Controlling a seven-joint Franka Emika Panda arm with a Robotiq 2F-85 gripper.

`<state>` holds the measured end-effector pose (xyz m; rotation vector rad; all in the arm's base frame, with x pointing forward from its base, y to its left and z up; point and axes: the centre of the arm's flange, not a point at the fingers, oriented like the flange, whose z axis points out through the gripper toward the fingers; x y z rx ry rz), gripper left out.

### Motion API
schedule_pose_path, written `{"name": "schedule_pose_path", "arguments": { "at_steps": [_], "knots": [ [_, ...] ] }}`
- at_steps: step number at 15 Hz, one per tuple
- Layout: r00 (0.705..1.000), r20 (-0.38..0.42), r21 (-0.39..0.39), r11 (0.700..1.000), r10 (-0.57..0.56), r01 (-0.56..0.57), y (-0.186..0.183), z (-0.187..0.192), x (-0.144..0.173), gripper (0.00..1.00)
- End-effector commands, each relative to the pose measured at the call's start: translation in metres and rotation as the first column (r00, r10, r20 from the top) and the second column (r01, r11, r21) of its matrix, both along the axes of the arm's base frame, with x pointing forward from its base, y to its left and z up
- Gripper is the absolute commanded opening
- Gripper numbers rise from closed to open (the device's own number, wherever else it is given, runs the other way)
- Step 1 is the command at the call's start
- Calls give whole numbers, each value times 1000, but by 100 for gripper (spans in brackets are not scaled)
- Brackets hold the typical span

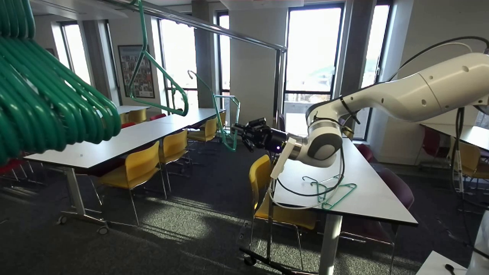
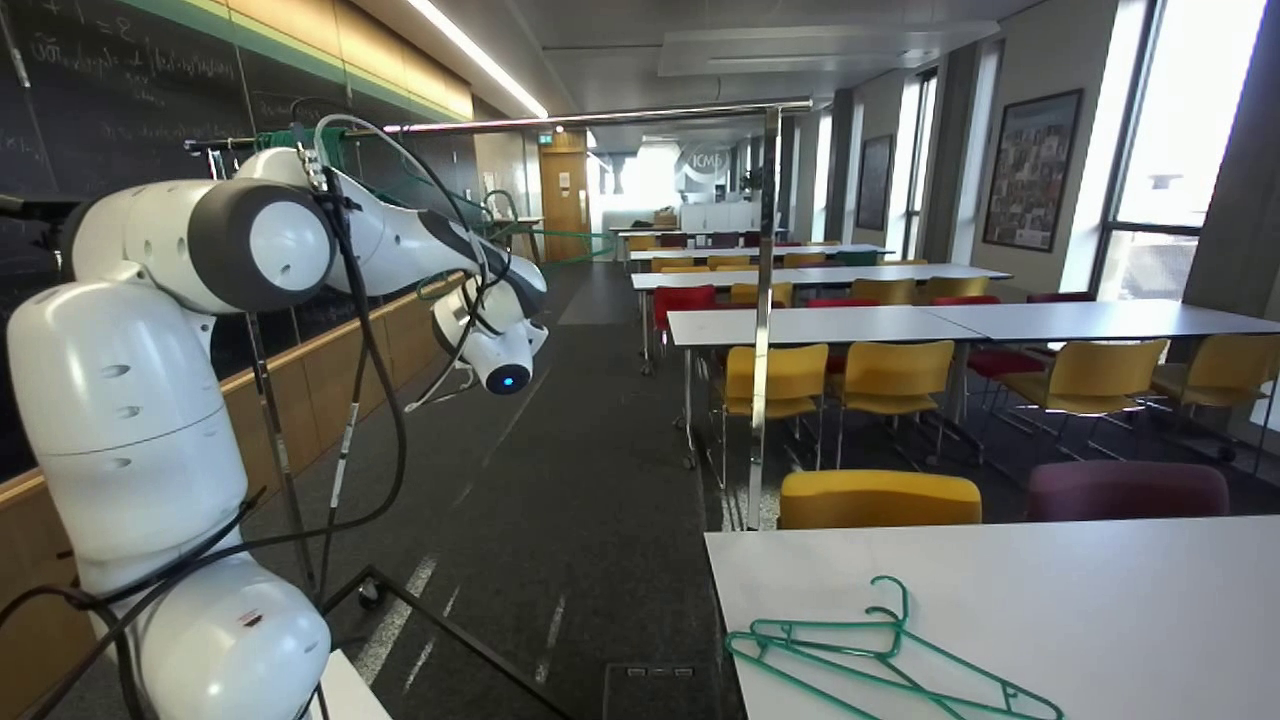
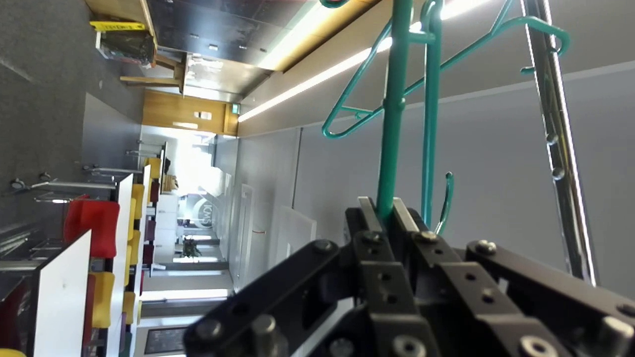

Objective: Remove one hanger from the rail and place it on the table.

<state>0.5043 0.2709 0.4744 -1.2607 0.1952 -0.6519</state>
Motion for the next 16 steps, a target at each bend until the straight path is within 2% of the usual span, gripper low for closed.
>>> {"name": "schedule_pose_path", "arguments": {
  "at_steps": [1,3,5,7,9,12,16],
  "knots": [
    [995,71,-5,997,-76,76,-22,-4,-63,2],
    [988,69,-63,988,-136,140,-29,-9,-80,2],
    [980,66,-198,960,-187,196,-43,-17,-94,2],
    [973,70,-316,920,-221,232,-62,-21,-108,2],
    [959,70,-420,863,-276,279,-85,-21,-123,2],
    [933,87,-569,751,-350,335,-123,-10,-142,2],
    [915,131,-771,541,-382,337,-161,19,-164,2]
  ]
}}
